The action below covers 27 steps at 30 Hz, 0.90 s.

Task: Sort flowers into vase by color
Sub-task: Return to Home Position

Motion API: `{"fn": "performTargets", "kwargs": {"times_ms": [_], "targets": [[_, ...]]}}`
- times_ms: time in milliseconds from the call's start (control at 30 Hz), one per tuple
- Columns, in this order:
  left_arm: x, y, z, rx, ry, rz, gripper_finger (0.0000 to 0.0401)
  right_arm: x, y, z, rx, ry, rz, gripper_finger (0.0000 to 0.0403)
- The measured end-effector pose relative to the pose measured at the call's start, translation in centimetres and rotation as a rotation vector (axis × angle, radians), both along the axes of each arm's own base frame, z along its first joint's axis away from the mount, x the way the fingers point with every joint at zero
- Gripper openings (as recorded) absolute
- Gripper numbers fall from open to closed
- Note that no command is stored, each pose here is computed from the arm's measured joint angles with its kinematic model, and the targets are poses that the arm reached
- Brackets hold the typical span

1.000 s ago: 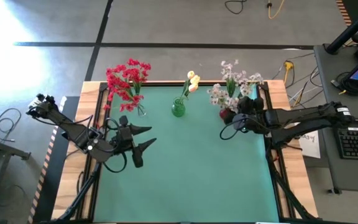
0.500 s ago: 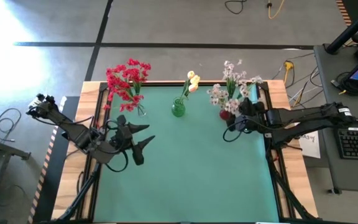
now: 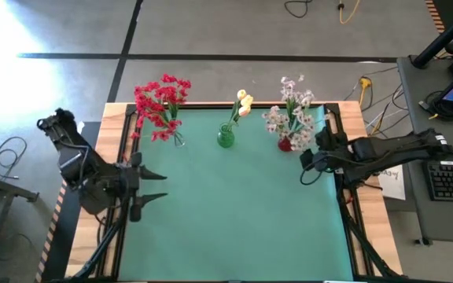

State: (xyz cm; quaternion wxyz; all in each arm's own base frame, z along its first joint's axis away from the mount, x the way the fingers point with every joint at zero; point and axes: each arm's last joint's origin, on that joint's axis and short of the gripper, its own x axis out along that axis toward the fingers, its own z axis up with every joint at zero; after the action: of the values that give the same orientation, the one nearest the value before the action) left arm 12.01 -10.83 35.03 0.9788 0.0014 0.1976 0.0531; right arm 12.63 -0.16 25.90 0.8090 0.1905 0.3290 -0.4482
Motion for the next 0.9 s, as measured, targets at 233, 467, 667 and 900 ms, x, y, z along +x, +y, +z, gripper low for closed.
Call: {"fn": "performTargets", "kwargs": {"times_ms": [233, 467, 667, 900], "targets": [[-0.2, -0.7, -0.5, -0.251, 0.089, -0.055, 0.0206, -1.1, 1.1, 0.7, 0.007, -0.075, 0.105, 0.0323], [0.1, -1.5, -1.4, -0.045, 0.078, -0.142, 0.0206, -2.2, 1.7, 1.5, -0.079, -0.117, 0.229, 0.0323], [-2.1, 0.1, -0.5, 0.005, -0.086, -0.25, 0.0206, -3.9, 2.3, 2.8, -0.133, -0.283, 0.385, 0.0326], [-4.3, 2.1, -3.4, -0.065, -0.291, -0.447, 0.0206, -4.7, 3.3, 2.2, -0.178, -0.447, 0.603, 0.0325]]}}
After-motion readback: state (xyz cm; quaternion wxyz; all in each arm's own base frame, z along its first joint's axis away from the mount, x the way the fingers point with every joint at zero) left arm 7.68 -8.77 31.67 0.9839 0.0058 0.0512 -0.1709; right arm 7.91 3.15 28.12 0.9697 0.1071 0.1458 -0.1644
